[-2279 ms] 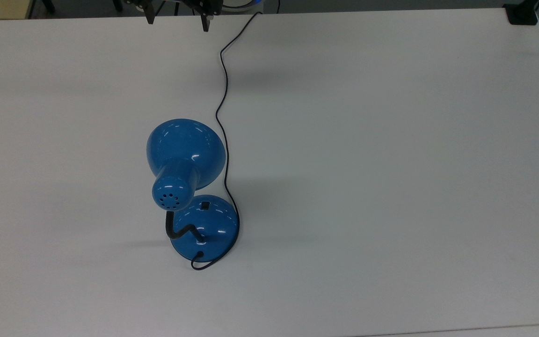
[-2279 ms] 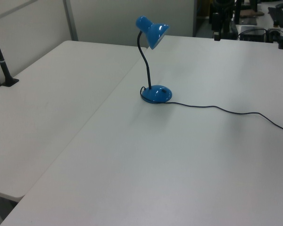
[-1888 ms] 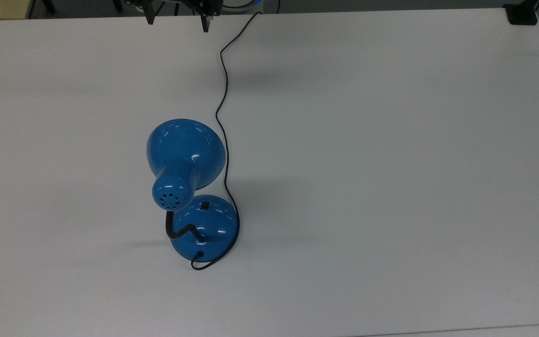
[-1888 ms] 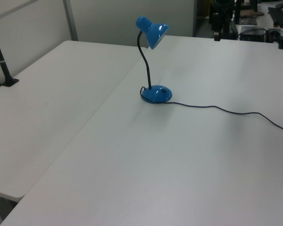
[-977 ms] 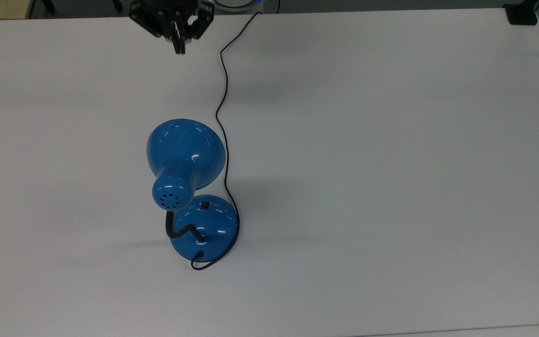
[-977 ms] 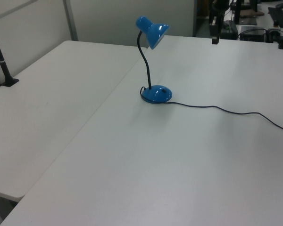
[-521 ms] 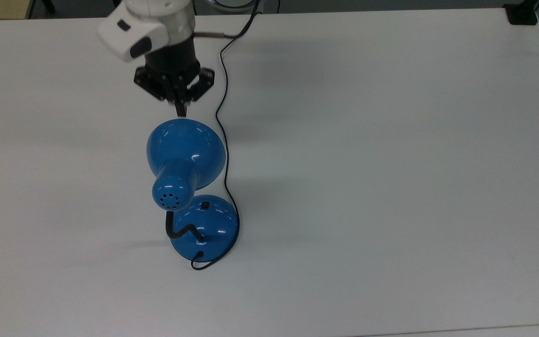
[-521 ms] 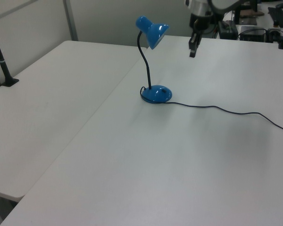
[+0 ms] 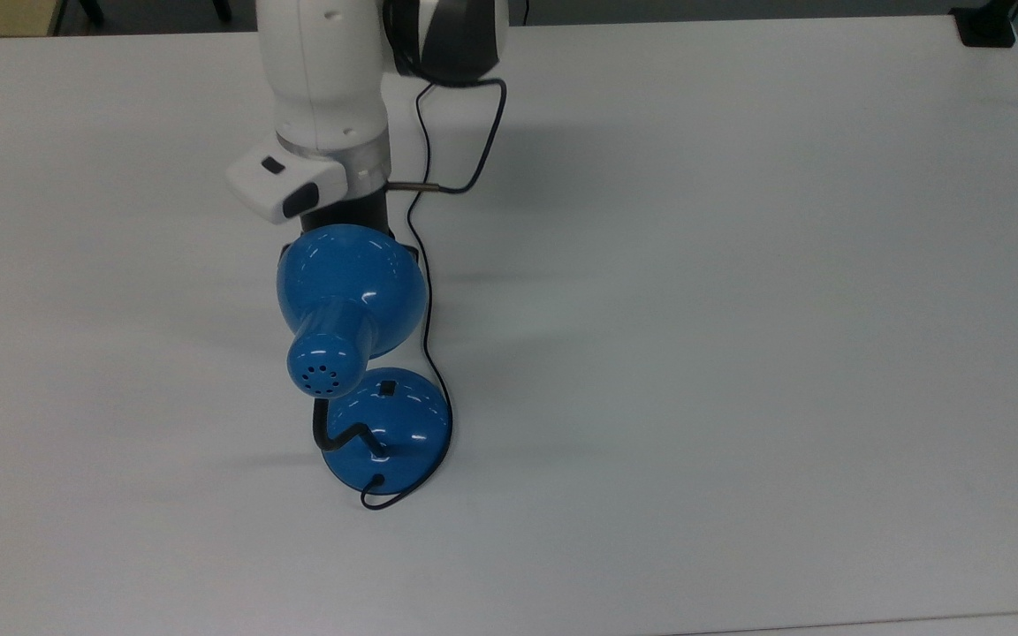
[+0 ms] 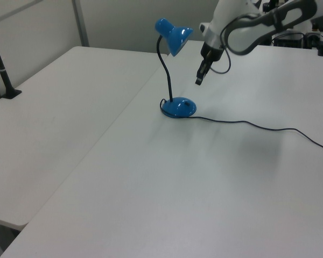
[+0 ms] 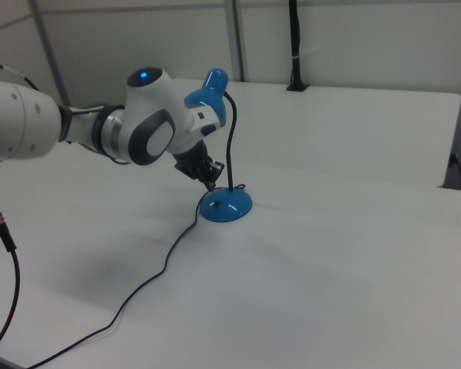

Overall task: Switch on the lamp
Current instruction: 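Move the gripper down toward the switch on the blue lamp base, then press the switch on the lamp base with the gripper fingers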

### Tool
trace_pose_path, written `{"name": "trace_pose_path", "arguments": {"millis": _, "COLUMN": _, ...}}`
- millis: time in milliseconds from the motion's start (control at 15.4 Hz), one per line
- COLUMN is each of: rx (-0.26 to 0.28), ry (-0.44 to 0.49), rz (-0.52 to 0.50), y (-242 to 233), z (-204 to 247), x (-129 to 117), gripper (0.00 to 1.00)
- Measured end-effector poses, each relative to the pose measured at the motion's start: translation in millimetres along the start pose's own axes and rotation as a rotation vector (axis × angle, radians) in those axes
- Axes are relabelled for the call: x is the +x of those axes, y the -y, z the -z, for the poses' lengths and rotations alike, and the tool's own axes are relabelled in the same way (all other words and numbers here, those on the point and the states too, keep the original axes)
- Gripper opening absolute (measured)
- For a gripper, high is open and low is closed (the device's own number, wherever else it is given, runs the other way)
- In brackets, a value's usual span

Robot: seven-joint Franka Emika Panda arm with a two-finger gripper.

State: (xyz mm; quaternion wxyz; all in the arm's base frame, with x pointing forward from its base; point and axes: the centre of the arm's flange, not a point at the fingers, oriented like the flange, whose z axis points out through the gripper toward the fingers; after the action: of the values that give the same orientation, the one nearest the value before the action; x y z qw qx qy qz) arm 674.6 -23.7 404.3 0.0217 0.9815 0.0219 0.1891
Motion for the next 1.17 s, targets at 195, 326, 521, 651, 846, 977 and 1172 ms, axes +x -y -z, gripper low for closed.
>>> {"name": "trace_pose_path", "arguments": {"millis": 195, "rx": -0.008, "ry": -0.034, "rz": 0.015, "y": 9, "z": -23, "x": 0, "gripper": 0.01}}
{"name": "trace_pose_path", "arguments": {"millis": 326, "rx": -0.013, "ry": -0.058, "rz": 0.026, "y": 16, "z": -37, "x": 0, "gripper": 0.01}}
{"name": "trace_pose_path", "arguments": {"millis": 521, "rx": -0.017, "ry": -0.071, "rz": 0.037, "y": 23, "z": -53, "x": -2, "gripper": 0.01}}
{"name": "trace_pose_path", "arguments": {"millis": 651, "rx": -0.019, "ry": -0.071, "rz": 0.04, "y": 24, "z": -57, "x": 1, "gripper": 0.01}}
{"name": "trace_pose_path", "arguments": {"millis": 846, "rx": -0.021, "ry": -0.073, "rz": 0.04, "y": 27, "z": -65, "x": 6, "gripper": 0.01}}
{"name": "trace_pose_path", "arguments": {"millis": 977, "rx": -0.021, "ry": -0.068, "rz": 0.044, "y": 31, "z": -72, "x": 6, "gripper": 0.01}}
{"name": "trace_pose_path", "arguments": {"millis": 1172, "rx": -0.021, "ry": -0.064, "rz": 0.05, "y": 35, "z": -78, "x": 7, "gripper": 0.01}}
